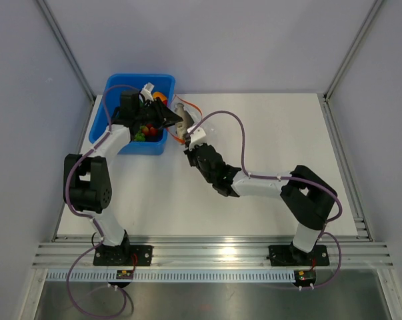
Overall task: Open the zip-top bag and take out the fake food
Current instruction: Pick up the fake fish from the zipper food storage bag.
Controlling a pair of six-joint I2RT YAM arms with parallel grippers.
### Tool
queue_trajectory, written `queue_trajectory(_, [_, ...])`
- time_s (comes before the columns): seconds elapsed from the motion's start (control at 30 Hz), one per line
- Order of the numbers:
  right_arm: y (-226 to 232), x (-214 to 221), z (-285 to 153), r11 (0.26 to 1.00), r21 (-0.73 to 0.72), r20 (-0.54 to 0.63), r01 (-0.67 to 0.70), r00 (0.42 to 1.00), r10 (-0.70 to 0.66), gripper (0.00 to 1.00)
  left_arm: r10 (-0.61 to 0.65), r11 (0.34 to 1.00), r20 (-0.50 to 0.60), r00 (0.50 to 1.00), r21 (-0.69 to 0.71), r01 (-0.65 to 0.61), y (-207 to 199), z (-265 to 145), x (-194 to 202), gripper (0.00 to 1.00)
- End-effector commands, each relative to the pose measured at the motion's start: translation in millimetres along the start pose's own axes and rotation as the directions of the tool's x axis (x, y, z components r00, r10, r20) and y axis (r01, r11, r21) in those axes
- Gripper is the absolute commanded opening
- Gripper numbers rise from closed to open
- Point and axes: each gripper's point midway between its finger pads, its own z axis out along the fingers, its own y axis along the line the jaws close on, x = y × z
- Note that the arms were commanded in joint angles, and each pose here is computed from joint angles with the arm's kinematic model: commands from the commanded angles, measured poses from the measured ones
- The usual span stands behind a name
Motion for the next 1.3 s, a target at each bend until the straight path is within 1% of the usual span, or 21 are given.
queue_trajectory(0.0, [8, -15, -1, 0.999, -0.010, 0.073, 0.041, 0.997, -0.040, 0.00, 0.019, 1.000, 0.081, 0.997, 0.005, -0.019, -27, -11, -19, 0.00])
queue_trajectory(0.07, [18, -7, -4, 0.996, -0.046, 0.063, 0.079, 0.995, -0.076, 0.00, 0.014, 1.000, 0.087, 0.996, -0.003, -0.013, -32, -9, -21, 0.00])
queue_trajectory(0.13, [33, 3, -7, 0.985, -0.085, 0.057, 0.147, 0.988, -0.143, 0.00, 0.014, 1.000, 0.107, 0.994, -0.021, -0.012, -33, -11, -23, 0.00])
queue_trajectory(0.27, [55, 20, -14, 0.957, -0.106, 0.060, 0.268, 0.963, -0.263, 0.00, 0.032, 0.999, 0.140, 0.990, -0.047, -0.026, -38, -9, -26, 0.00])
queue_trajectory(0.3, [52, 29, -11, 0.949, -0.069, 0.038, 0.306, 0.952, -0.304, 0.00, 0.026, 0.998, 0.135, 0.991, -0.052, -0.019, -38, -9, -25, 0.00])
queue_trajectory(0.33, [51, 33, -10, 0.946, -0.051, 0.027, 0.320, 0.948, -0.319, 0.00, 0.024, 0.999, 0.128, 0.991, -0.044, -0.019, -41, -8, -25, 0.00])
queue_trajectory(0.4, [45, 43, -6, 0.940, -0.018, -0.003, 0.342, 0.940, -0.342, 0.00, 0.010, 0.999, 0.097, 0.995, -0.033, -0.007, -44, -7, -24, 0.00])
queue_trajectory(0.5, [30, 45, -6, 0.933, 0.061, -0.033, 0.354, 0.935, -0.352, 0.00, 0.012, 0.999, 0.042, 0.999, -0.040, -0.010, -44, -7, -14, 0.00])
queue_trajectory(0.67, [10, 50, -5, 0.935, 0.100, -0.059, 0.340, 0.940, -0.336, 0.00, 0.072, 0.996, -0.006, 0.997, -0.050, -0.072, -44, -14, -2, 0.00])
queue_trajectory(0.77, [-3, 50, -7, 0.943, 0.111, -0.060, 0.314, 0.949, -0.309, 0.00, 0.078, 0.996, -0.054, 0.995, -0.046, -0.081, -41, -16, 9, 0.00])
queue_trajectory(0.9, [-19, 43, -13, 0.966, 0.092, -0.035, 0.242, 0.970, -0.240, 0.00, 0.084, 0.996, -0.111, 0.990, -0.028, -0.088, -35, -12, 18, 0.00])
queue_trajectory(0.93, [-23, 40, -14, 0.970, 0.095, -0.027, 0.225, 0.974, -0.224, 0.00, 0.073, 0.996, -0.134, 0.988, -0.033, -0.078, -29, -8, 21, 0.00])
queue_trajectory(1.03, [-37, 40, -14, 0.976, 0.103, -0.033, 0.193, 0.981, -0.191, 0.00, 0.098, 0.995, -0.170, 0.980, -0.018, -0.103, -29, -6, 24, 0.00])
queue_trajectory(1.13, [-53, 42, -8, 0.975, 0.135, -0.059, 0.179, 0.983, -0.172, 0.00, 0.115, 0.993, -0.181, 0.977, 0.012, -0.115, -35, -6, 28, 0.00])
queue_trajectory(1.27, [-71, 39, -1, 0.977, 0.168, -0.061, 0.129, 0.991, -0.120, 0.00, 0.154, 0.988, -0.235, 0.960, 0.054, -0.145, -45, -4, 43, 0.00])
